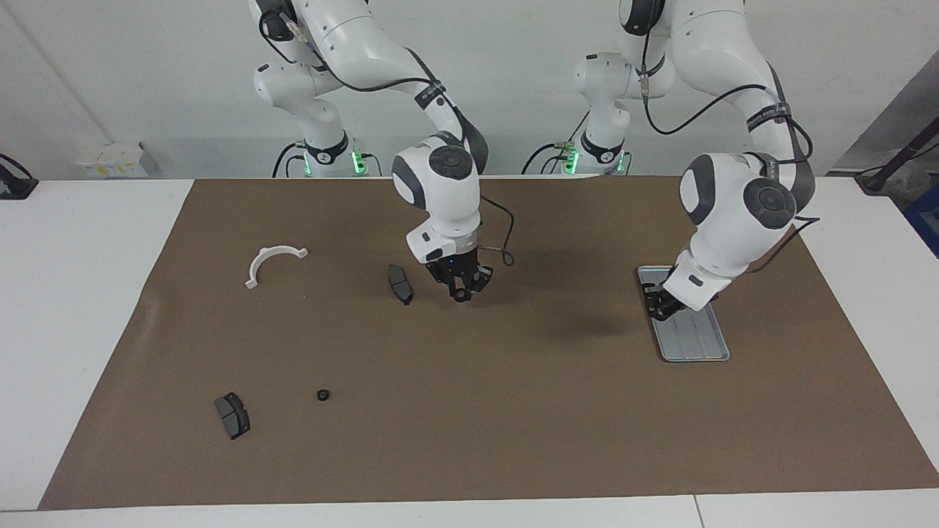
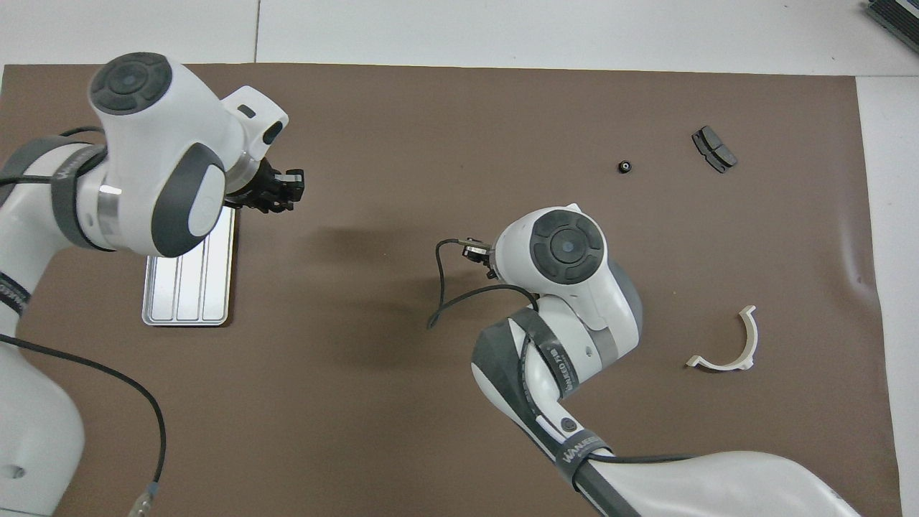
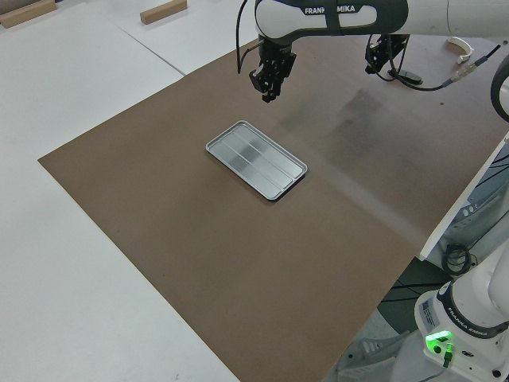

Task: Pick bearing gear from pile to tray
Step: 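Place the bearing on the tray with the left gripper while the right carries another, then return the left gripper mid-table while the right gripper sets down the bearing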

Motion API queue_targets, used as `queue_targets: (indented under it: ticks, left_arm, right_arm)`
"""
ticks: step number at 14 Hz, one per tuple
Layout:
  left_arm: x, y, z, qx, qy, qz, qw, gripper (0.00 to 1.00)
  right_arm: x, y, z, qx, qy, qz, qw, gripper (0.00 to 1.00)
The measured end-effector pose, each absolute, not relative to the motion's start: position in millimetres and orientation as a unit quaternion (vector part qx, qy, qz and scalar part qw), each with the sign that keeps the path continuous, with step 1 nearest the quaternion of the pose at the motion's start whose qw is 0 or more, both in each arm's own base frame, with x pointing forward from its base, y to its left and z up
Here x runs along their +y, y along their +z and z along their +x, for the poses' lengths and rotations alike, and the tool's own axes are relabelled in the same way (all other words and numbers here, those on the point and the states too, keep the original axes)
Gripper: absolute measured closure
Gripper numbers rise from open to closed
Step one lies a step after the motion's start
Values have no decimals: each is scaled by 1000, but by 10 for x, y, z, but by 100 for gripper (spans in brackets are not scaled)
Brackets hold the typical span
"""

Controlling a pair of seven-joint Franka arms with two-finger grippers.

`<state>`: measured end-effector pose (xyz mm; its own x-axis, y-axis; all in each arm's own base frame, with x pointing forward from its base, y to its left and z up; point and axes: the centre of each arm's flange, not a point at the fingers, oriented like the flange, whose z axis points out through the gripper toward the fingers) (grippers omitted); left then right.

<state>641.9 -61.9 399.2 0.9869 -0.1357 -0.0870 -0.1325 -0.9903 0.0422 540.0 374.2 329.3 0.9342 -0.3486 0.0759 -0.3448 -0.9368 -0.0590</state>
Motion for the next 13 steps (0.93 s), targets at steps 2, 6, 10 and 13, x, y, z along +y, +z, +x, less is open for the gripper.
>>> queue_targets:
  ticks: [2, 6, 10, 13]
  left_arm:
    - [-267, 3870, 6364, -91, -43, 995, 21, 65]
    - [-52, 3399, 6168, -114, -10, 993, 18, 65]
    - [-35, 3268, 6091, -127, -10, 992, 18, 65]
    - [-31, 3357, 6093, -128, -3, 992, 17, 63]
  right_arm:
    - [3874, 3189, 5329, 180, -38, -983, 18, 65]
    - [4011, 3125, 5221, 174, -34, -984, 15, 65]
    - [3988, 3001, 5191, 173, -29, -984, 10, 63]
    - [3958, 3032, 5238, 177, -34, -984, 13, 34]
